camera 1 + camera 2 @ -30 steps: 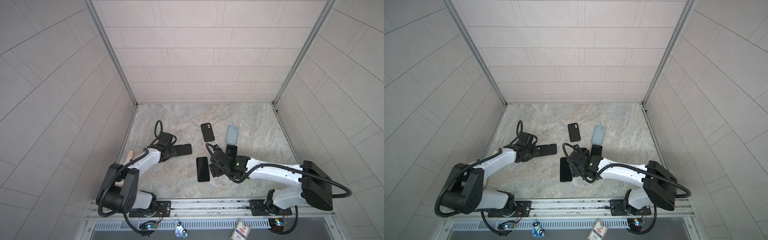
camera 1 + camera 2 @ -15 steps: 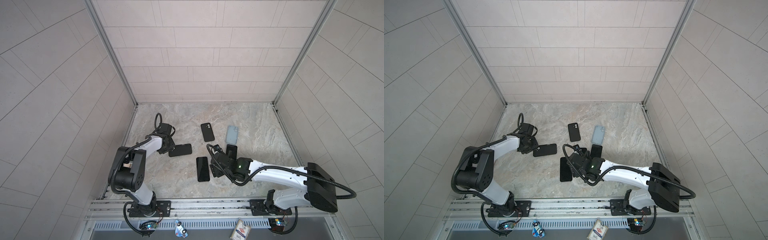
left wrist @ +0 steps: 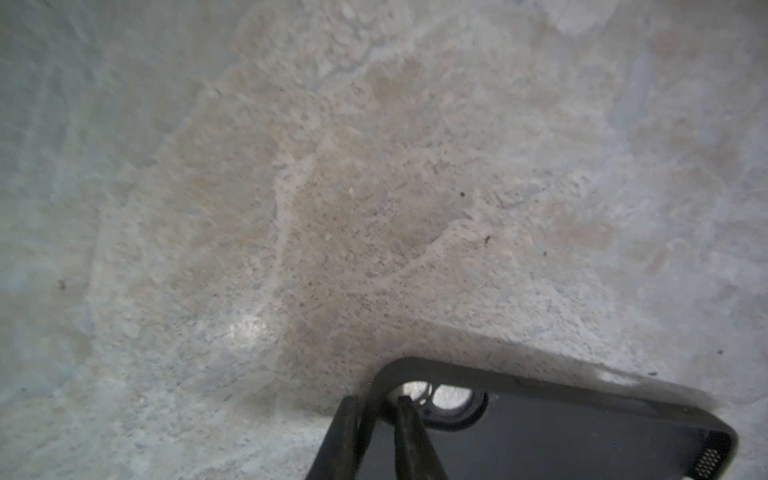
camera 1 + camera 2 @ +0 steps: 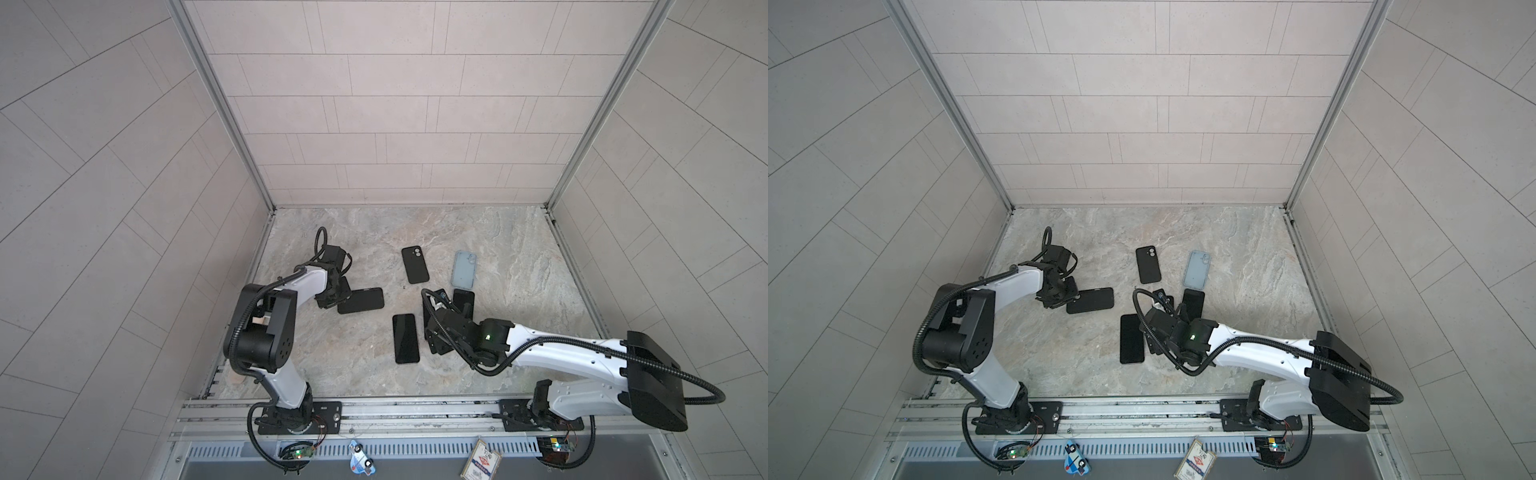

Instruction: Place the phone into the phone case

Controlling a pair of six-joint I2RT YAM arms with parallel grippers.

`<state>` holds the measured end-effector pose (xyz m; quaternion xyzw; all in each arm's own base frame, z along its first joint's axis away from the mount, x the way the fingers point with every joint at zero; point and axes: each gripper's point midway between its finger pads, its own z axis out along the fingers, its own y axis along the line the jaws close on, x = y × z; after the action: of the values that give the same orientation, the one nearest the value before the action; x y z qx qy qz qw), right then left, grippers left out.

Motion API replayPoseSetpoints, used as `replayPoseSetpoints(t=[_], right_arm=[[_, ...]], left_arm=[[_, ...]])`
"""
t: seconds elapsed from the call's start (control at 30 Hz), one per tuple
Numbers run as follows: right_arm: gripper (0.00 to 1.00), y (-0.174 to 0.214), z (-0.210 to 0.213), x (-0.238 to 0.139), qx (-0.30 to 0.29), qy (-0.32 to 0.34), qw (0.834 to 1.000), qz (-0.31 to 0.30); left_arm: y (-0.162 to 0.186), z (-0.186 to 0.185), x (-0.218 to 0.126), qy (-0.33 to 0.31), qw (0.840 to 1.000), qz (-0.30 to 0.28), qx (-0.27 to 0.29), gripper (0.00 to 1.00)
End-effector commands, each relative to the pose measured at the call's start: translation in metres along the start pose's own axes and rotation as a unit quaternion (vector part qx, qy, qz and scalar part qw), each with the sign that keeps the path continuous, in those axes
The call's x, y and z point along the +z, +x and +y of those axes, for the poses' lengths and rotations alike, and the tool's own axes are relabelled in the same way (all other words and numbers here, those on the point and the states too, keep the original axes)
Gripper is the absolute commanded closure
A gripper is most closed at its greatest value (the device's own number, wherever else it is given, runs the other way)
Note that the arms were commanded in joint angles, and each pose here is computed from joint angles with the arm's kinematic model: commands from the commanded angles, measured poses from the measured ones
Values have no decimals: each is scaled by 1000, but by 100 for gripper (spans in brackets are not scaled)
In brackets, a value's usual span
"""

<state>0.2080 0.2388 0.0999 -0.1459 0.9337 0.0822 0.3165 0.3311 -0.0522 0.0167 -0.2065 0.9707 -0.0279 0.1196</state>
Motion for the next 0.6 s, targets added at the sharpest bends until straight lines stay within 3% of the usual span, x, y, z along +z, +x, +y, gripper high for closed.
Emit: replayPoseSetpoints(t=[0.0, 0.07, 0.37, 0.57], right_arm=[[21, -5, -11, -9, 22, 12, 999, -26], [21, -5, -15, -13, 30, 11, 999, -36], [21, -6, -32, -28, 63, 6, 995, -77], [21, -6, -36, -30, 71, 13, 994, -82]], left_arm=[[-2, 4, -1, -13, 1000, 14, 12, 92], [-10, 5, -10, -20, 999, 5, 24, 100], [-55, -4, -74, -42, 990, -44, 127, 100], [-56, -13, -84, -30, 972, -27, 231, 100]])
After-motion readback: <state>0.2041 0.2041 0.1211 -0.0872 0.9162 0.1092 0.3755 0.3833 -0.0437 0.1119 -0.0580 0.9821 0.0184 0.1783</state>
